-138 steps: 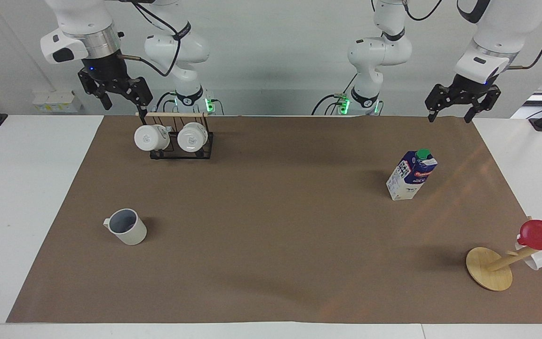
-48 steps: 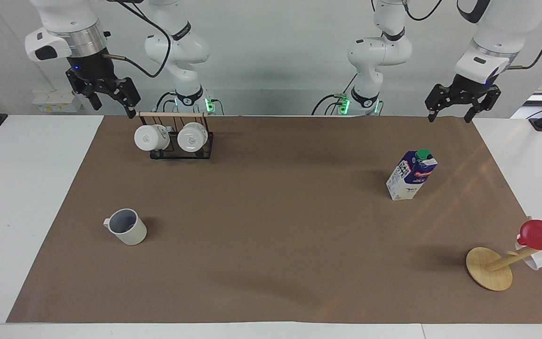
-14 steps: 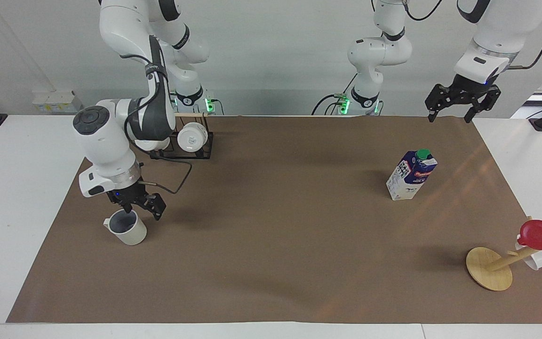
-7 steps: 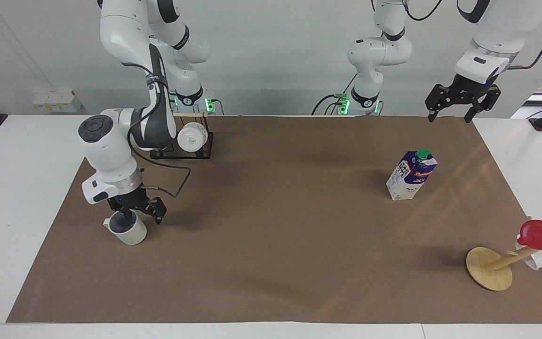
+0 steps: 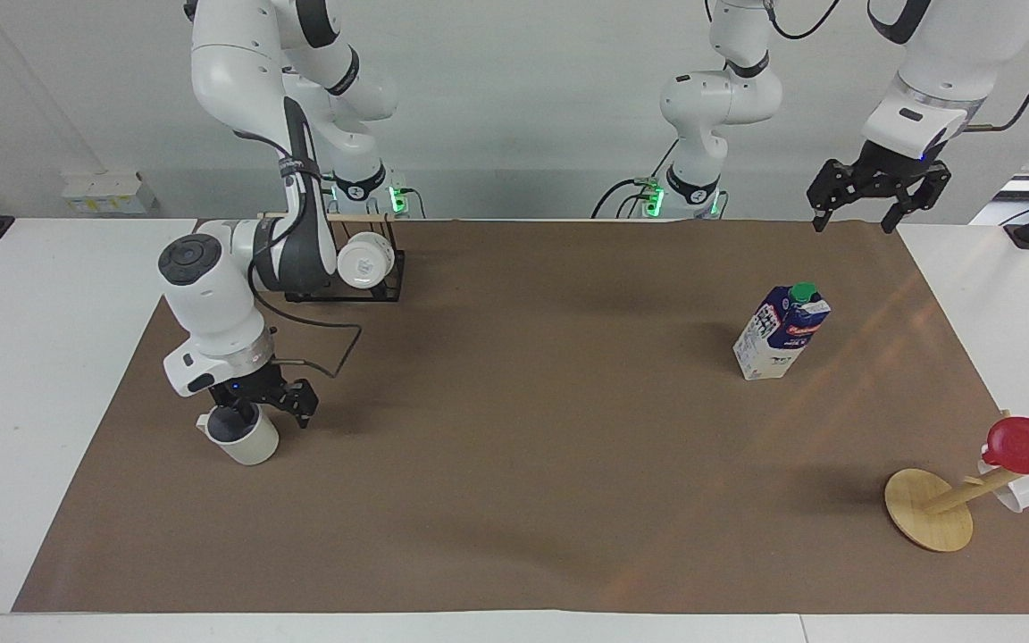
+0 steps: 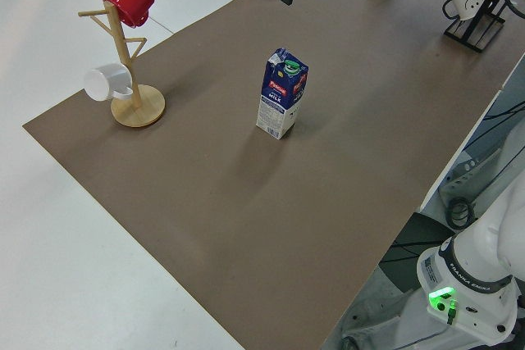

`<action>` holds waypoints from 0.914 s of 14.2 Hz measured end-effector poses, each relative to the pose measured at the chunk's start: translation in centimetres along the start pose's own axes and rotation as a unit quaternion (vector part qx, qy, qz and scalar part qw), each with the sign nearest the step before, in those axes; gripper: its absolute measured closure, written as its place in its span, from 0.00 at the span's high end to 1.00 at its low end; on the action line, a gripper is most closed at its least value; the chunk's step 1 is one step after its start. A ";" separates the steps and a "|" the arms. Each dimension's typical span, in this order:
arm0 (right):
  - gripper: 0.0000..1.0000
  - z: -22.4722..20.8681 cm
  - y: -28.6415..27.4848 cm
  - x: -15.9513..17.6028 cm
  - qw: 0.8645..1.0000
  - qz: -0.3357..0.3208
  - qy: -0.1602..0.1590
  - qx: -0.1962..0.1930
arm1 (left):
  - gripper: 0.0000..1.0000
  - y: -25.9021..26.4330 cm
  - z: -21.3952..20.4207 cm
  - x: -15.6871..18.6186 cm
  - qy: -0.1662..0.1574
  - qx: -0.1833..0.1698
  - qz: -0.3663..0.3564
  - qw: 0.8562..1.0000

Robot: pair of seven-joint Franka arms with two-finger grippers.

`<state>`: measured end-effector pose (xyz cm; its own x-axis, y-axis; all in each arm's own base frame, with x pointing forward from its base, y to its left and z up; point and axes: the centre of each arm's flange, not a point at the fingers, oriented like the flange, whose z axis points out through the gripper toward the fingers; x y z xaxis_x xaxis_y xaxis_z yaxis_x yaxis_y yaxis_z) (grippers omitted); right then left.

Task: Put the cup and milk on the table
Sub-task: 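Lift the white mug with the right gripper toward the table center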

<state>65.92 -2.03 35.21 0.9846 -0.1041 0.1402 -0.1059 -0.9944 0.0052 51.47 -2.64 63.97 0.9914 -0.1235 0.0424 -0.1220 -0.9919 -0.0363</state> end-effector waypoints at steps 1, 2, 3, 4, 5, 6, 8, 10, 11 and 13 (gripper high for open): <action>0.89 0.2 0.4 -0.1 1.000 -0.002 0.000 -0.001 | 1.00 0.0 0.0 0.0 0.000 0.000 0.000 1.000; 0.84 0.3 0.6 -0.1 1.000 -0.006 -0.001 -0.002 | 1.00 0.0 0.0 0.0 0.000 0.000 0.000 1.000; 0.70 0.5 0.7 -0.2 1.000 -0.010 -0.001 -0.004 | 1.00 0.0 0.0 0.0 0.000 0.000 0.000 1.000; 0.59 0.6 0.7 -0.3 1.000 -0.011 -0.002 -0.005 | 1.00 0.0 0.0 0.0 0.000 0.000 0.000 1.000; 0.46 0.6 0.6 -0.3 1.000 -0.012 -0.003 -0.005 | 1.00 0.0 0.0 0.0 0.000 0.000 0.000 1.000; 0.36 0.6 0.6 -0.4 1.000 -0.012 -0.003 -0.005 | 1.00 0.0 0.0 0.0 0.000 0.000 0.000 1.000; 0.14 0.6 0.6 -0.3 1.000 -0.011 -0.003 -0.005 | 1.00 0.0 0.0 0.0 0.000 0.000 0.000 1.000; 0.04 -0.1 0.5 -0.3 1.000 -0.009 -0.004 -0.006 | 1.00 0.0 0.0 0.0 0.000 0.000 0.000 1.000; 0.04 -0.9 0.4 -0.3 1.000 -0.011 -0.003 -0.006 | 1.00 0.0 0.0 0.0 0.000 0.000 0.000 1.000; 0.04 -3.4 -0.5 -0.2 1.000 -0.017 0.010 -0.005 | 1.00 0.0 0.0 0.0 0.000 0.000 0.000 1.000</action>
<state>65.35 -1.44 38.56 0.9846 -0.0698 0.1600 -0.0739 -0.9971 0.0202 51.47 -2.64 63.97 0.9914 -0.1235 0.0424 -0.1220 -0.9919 -0.0363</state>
